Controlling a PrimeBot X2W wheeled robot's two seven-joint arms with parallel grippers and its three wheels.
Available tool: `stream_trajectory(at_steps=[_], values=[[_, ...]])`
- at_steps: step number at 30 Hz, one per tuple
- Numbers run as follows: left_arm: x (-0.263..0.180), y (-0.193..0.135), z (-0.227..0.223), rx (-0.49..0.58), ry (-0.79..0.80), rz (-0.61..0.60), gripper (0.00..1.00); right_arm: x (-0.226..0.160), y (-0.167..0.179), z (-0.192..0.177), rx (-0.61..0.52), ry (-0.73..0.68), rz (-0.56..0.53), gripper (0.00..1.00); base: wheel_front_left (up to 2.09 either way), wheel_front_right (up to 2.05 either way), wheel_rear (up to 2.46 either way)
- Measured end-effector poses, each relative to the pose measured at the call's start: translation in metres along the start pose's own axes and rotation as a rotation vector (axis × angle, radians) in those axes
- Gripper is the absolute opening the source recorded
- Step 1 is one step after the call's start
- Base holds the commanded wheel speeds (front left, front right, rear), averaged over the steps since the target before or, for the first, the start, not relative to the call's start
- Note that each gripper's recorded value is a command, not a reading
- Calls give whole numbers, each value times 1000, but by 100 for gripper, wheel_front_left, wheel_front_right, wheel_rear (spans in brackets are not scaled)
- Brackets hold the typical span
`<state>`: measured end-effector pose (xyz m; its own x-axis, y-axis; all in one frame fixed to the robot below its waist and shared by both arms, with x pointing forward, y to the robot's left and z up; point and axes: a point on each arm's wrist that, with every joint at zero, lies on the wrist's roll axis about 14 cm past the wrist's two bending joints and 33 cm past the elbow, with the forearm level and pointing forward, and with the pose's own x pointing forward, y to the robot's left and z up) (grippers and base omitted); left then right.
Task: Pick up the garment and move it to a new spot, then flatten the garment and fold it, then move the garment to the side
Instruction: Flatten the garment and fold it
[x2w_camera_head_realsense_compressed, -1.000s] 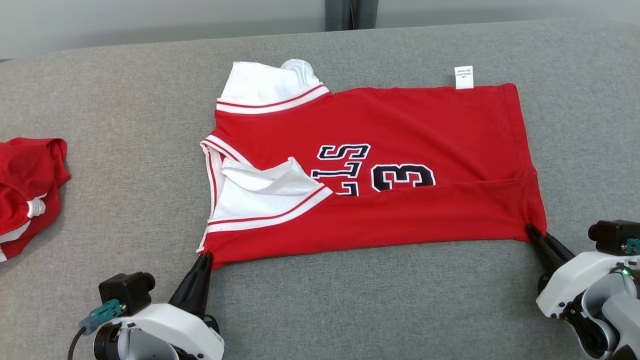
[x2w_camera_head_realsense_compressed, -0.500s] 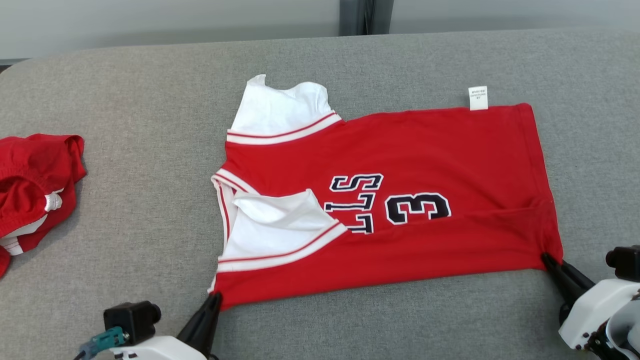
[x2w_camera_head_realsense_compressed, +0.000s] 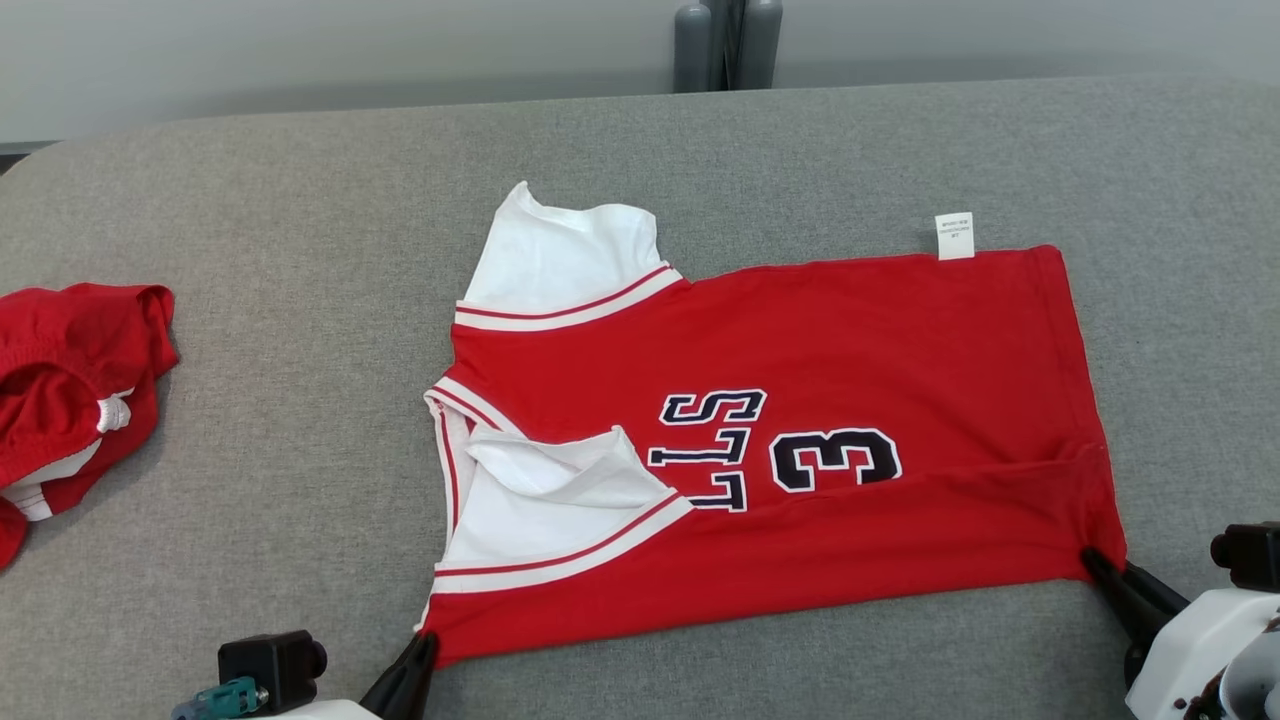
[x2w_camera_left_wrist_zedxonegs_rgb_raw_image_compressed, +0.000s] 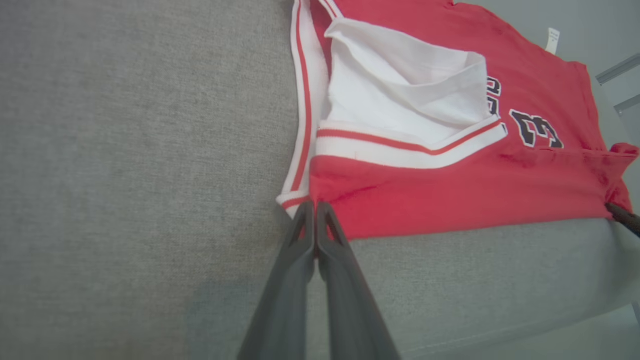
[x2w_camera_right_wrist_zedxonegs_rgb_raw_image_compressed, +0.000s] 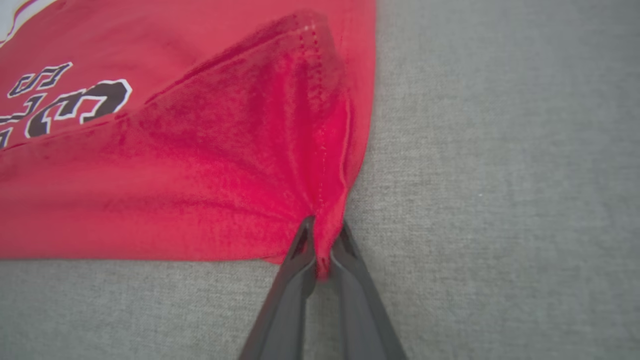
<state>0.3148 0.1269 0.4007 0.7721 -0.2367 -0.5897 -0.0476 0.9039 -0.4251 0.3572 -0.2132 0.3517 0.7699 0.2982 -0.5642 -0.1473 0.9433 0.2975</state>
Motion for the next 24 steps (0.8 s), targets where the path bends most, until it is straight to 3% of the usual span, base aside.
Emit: stream_trajectory(at_steps=[1,2,3,4,5,9,15,19,24], values=[[0,1,-2,4,9,3,0,0,0,0,-3,0,-2,59,0,0,0],[0,2,-3,-3,12,5,22,-1,-2,0,-4,-4,-8,100,0,0,0],[1,2,-4,-7,15,8,48,-2,-4,2,-11,-14,-16,100,0,0,0],[1,3,-5,-7,18,13,48,-2,-6,4,-17,-26,-24,100,0,0,0],[2,5,-5,-6,15,24,100,-4,-9,6,-27,-36,-34,100,0,0,0],[4,10,12,-2,-66,51,100,-5,-19,31,-85,-121,-69,100,0,0,0],[7,2,69,6,-319,39,100,-4,-2,97,-148,-344,-63,100,0,0,0],[5,-10,100,25,-477,8,100,-8,14,109,-160,-420,-56,100,0,0,0],[8,-21,111,66,-551,-25,100,-16,38,126,-192,-516,-34,100,0,0,0]])
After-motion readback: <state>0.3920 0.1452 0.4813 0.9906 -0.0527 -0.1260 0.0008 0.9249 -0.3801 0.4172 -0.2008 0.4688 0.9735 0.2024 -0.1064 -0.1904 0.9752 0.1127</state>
